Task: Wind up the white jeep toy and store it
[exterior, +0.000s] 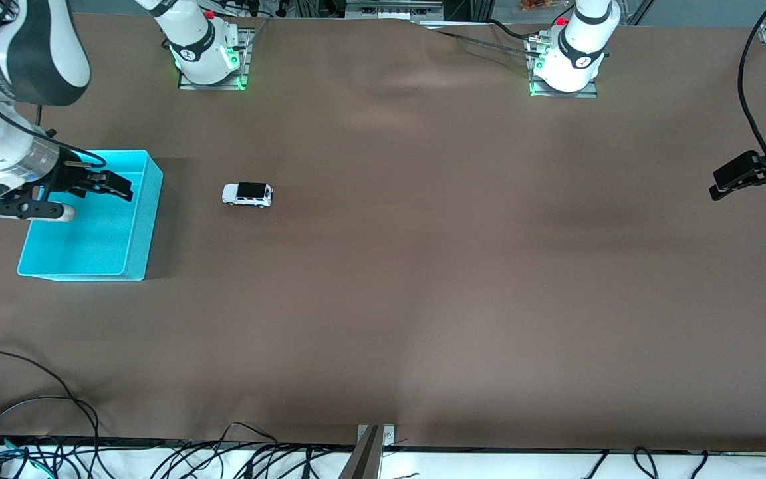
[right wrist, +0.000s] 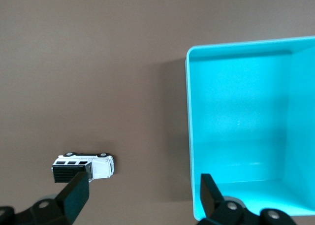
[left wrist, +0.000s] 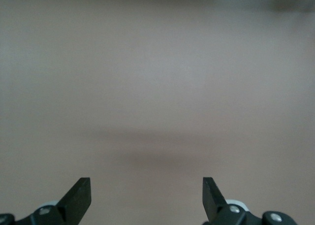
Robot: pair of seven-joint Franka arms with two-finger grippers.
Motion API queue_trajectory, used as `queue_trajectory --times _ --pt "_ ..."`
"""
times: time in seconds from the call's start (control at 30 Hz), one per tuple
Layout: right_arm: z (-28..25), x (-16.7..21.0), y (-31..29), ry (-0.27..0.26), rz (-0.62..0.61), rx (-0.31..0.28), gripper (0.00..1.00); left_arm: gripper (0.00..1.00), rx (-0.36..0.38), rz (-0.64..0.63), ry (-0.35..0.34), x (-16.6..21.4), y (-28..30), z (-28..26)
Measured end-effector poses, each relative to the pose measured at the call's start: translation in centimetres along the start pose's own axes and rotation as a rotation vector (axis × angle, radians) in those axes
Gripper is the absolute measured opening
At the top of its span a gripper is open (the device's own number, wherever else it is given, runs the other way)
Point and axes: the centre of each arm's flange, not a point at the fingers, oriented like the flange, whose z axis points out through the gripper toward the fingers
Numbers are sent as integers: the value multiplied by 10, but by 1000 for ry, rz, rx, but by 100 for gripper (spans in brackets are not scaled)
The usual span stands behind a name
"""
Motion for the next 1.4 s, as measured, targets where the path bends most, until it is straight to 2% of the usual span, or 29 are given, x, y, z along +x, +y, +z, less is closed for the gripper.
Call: queue_trajectory --times 0.17,0.4,0.6,1.0,1.4 --pt "24 -15 -2 -10 48 -1 100 100 -1 0 0 0 0 0" --pt "58 -29 -16 2 74 -2 100 100 -1 0 -1 0 0 1" --pt "85 -42 -28 -7 155 -7 100 100 -19 -1 -4 0 2 1" --pt "133 -69 -53 37 400 3 100 100 -38 -6 -34 4 1 17" --pt "148 -84 -77 54 746 17 100 100 -45 -9 -35 4 1 17"
